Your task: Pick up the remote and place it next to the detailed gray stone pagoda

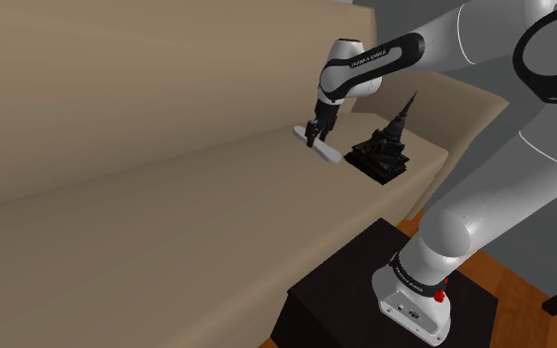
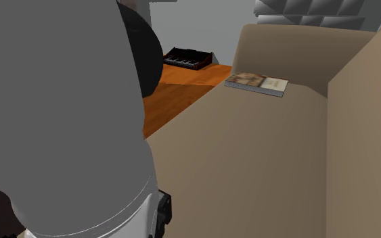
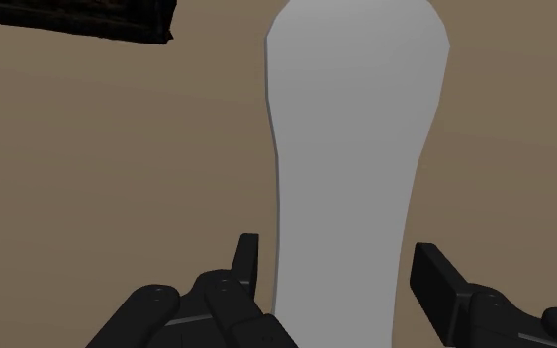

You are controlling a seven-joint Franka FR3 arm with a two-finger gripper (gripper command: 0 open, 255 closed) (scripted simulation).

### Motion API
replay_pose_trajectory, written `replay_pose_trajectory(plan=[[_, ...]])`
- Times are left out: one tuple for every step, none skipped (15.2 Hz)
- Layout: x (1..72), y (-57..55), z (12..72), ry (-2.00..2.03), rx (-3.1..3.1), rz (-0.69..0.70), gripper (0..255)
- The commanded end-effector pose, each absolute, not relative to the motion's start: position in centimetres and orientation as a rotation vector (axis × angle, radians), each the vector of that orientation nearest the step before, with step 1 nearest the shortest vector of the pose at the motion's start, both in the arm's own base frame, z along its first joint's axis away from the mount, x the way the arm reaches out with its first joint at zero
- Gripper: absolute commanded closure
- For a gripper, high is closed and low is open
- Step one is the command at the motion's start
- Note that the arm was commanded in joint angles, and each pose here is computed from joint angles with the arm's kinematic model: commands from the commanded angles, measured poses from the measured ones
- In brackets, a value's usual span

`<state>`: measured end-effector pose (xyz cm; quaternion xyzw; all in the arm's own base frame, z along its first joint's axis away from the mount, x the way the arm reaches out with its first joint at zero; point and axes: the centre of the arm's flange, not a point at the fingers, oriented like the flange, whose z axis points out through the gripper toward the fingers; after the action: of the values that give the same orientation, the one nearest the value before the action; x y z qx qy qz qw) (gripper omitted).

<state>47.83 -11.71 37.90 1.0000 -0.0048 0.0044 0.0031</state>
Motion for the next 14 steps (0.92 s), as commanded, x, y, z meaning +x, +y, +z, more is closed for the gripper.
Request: replay_pose_trajectory(plan=[[47.79,-11.73,37.39,-0.015,3.135,0.015,255],[47.79,-11.73,37.39,-0.015,3.135,0.015,255],[47.79,-11.73,37.39,-0.015,3.135,0.015,255],[47.79,-11.73,37.39,-0.015,3.135,0.015,255],[47.79,-11.73,37.39,-0.015,3.135,0.015,255],[47.79,-11.73,37.39,-0.015,3.135,0.015,255],[47.79,-11.73,37.39,-0.015,3.135,0.015,255],[47.79,-11.73,37.39,-0.015,3.135,0.015,255],[47.79,-11.73,37.4,-0.015,3.135,0.015,0],[47.79,-11.74,37.4,-0.015,3.135,0.015,0],[47.79,-11.74,37.41,-0.015,3.135,0.015,0],[47.79,-11.74,37.41,-0.015,3.135,0.015,0],[47.79,-11.74,37.41,-0.015,3.135,0.015,0],[47.79,-11.73,37.39,-0.015,3.135,0.015,0]])
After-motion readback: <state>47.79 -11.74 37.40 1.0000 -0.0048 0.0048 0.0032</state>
